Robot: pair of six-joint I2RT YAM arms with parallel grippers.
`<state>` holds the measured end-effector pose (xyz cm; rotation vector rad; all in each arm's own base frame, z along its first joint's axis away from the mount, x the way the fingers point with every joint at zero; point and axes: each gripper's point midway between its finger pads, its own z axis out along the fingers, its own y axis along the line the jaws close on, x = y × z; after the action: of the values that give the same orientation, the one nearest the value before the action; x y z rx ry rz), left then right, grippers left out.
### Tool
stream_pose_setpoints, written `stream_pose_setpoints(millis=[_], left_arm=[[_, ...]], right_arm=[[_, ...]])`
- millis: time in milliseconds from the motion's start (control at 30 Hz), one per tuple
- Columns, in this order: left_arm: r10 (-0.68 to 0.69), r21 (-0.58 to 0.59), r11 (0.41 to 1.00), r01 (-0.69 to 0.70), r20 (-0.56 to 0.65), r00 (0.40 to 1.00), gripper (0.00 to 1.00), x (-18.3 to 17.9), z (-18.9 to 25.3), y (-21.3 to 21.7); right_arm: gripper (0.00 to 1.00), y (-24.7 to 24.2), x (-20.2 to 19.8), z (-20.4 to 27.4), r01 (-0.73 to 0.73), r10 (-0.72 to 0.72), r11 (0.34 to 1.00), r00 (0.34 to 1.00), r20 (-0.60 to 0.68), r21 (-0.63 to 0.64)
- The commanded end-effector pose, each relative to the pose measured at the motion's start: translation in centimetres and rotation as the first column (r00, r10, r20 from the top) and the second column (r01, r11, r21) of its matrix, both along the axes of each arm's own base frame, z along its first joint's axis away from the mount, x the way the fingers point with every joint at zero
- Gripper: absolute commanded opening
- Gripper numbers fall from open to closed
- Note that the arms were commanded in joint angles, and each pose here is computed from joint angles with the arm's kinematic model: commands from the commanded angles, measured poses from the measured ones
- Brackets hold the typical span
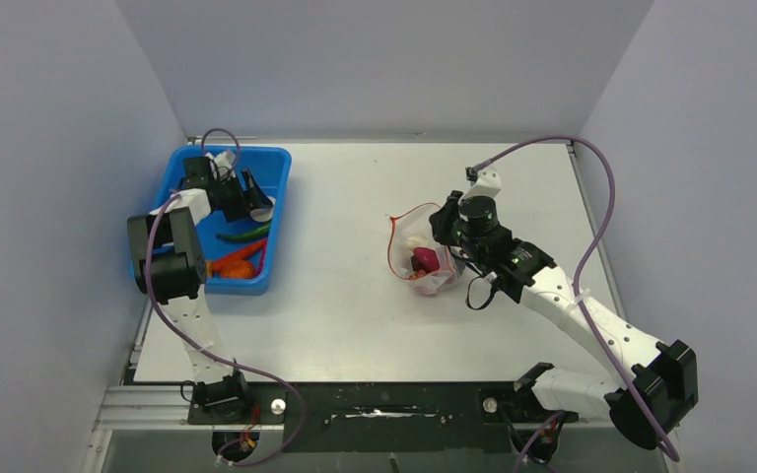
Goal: Place the food in the zip-top bag and seal the zipper
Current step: Pick up the fake vegetable from the bin.
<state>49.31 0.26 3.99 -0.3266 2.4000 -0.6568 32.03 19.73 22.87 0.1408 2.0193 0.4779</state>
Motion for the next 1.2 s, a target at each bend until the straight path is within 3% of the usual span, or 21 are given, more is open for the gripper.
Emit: stream_pose_setpoints(millis=[0,167,267,333,667,1167], left_arm=[[-0.023,0.001,1.0,0.023,0.033,0.999,0.64,0.0,1.3,-0.1],[-0.004,0.015,1.0,0.003,0.031,1.0,0.5,-0.1,1.6,0.4],[0.019,0.035,0.999,-0.02,0.039,0.999,0.3,-0.2,2.4,0.9],[0.051,0.058,0.997,-0.054,0.048,0.998,0.24,-0.2,3.1,1.4],[0.191,0.053,0.977,-0.205,0.203,0.96,0.2,-0.8,8.8,2.3],[0.094,-0.125,0.991,-0.05,0.375,0.922,0.2,-4.7,17.5,-2.6]], right_arm=[[0.0,0.5,0.6,3.8,0.001,-0.006,0.999,0.995,0.098,0.051],[0.0,0.7,0.4,3.6,-0.006,0.001,0.999,0.996,0.094,0.052],[0.0,0.6,0.4,3.7,-0.003,-0.003,0.999,0.995,0.098,0.053],[0.0,0.6,0.4,3.8,-0.004,-0.001,0.999,0.995,0.102,0.051],[0.0,0.8,0.7,3.7,-0.014,0.01,0.999,0.995,0.104,0.039],[0.0,1.6,0.3,3.9,-0.045,0.037,0.996,0.994,0.101,0.078]])
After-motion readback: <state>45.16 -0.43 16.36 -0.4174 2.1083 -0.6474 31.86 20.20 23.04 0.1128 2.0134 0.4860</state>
